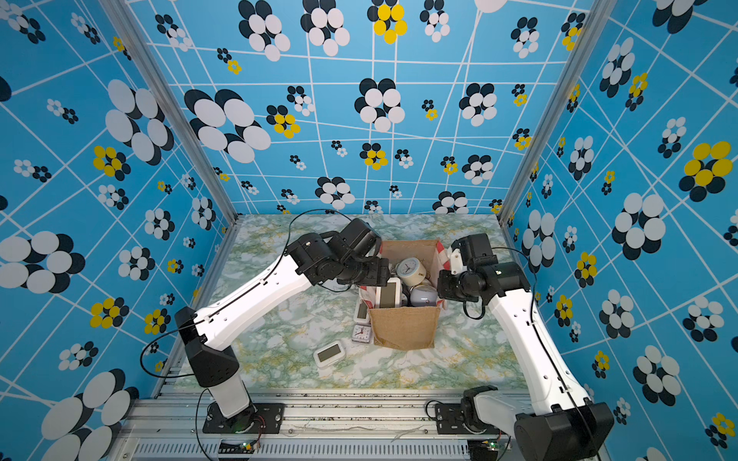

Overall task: Put the alarm clock into the canvas bag
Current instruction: Place the alarm at the canvas bag, then adjust the canvas bag at the center of the board.

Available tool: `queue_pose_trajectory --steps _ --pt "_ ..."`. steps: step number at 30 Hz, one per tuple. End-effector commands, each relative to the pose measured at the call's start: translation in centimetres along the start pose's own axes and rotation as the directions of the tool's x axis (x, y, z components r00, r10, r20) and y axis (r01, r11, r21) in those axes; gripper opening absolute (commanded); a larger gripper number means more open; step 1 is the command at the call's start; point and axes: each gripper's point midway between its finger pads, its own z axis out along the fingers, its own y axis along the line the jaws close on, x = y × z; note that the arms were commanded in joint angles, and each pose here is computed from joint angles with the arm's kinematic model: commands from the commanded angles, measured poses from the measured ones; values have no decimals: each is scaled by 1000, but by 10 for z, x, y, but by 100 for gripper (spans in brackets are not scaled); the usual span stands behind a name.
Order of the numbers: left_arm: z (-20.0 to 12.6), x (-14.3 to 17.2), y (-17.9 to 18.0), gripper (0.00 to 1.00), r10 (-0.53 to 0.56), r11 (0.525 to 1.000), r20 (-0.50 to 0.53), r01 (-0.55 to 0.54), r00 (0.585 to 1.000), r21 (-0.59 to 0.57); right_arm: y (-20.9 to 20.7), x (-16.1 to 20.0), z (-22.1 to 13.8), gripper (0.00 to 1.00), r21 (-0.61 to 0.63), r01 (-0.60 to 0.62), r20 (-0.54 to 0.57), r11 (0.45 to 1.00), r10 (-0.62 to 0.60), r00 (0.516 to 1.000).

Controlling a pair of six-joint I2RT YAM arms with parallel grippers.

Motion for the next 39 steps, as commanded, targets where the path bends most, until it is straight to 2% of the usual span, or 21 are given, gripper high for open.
queue_pose_trajectory --steps 1,4,9,11,12,17,22,24,26,29,31,34,39 --pt "0 10 35 80 -24 997 -34 22 999 -69 -4 5 -1 20 25 -20 -24 999 21 999" --pt "12 20 36 72 -57 998 -88 57 994 -1 -4 6 1 20 27 -26 -37 999 27 999" --pt "31 29 10 56 -74 983 -154 98 985 156 -3 8 5 19 20 -33 -52 999 34 998" --pt "36 30 3 45 -74 977 -168 105 983 186 -2 9 6 18 16 -36 -58 999 37 998" --pt "38 30 1 36 -74 974 -171 108 983 197 -2 9 6 16 14 -39 -59 999 39 998" --pt "29 18 -12 0 -70 960 -138 105 988 261 2 7 8 0 -11 -45 -49 999 45 998" --pt "13 2 -50 0 -43 899 -110 86 993 429 16 -14 4 0 -55 -41 2 998 41 999" --pt "4 -2 -75 0 -11 847 -104 65 994 528 21 -24 0 0 -71 -36 29 997 39 999" --pt "-5 -5 -100 0 14 775 -101 53 995 630 24 -28 -3 0 -80 -33 43 996 36 998" --pt "-6 -7 -122 0 25 697 -119 68 993 714 22 -26 -3 0 -71 -29 37 997 32 999" --pt "4 -6 -120 0 22 705 -125 74 992 706 19 -23 -1 0 -61 -33 32 998 35 999" --pt "21 -7 -104 0 0 763 -135 87 991 641 14 -18 0 0 -39 -37 28 999 38 999" --pt "15 -14 -85 0 -11 807 -85 59 996 588 6 -12 -3 0 1 -44 31 999 44 999"
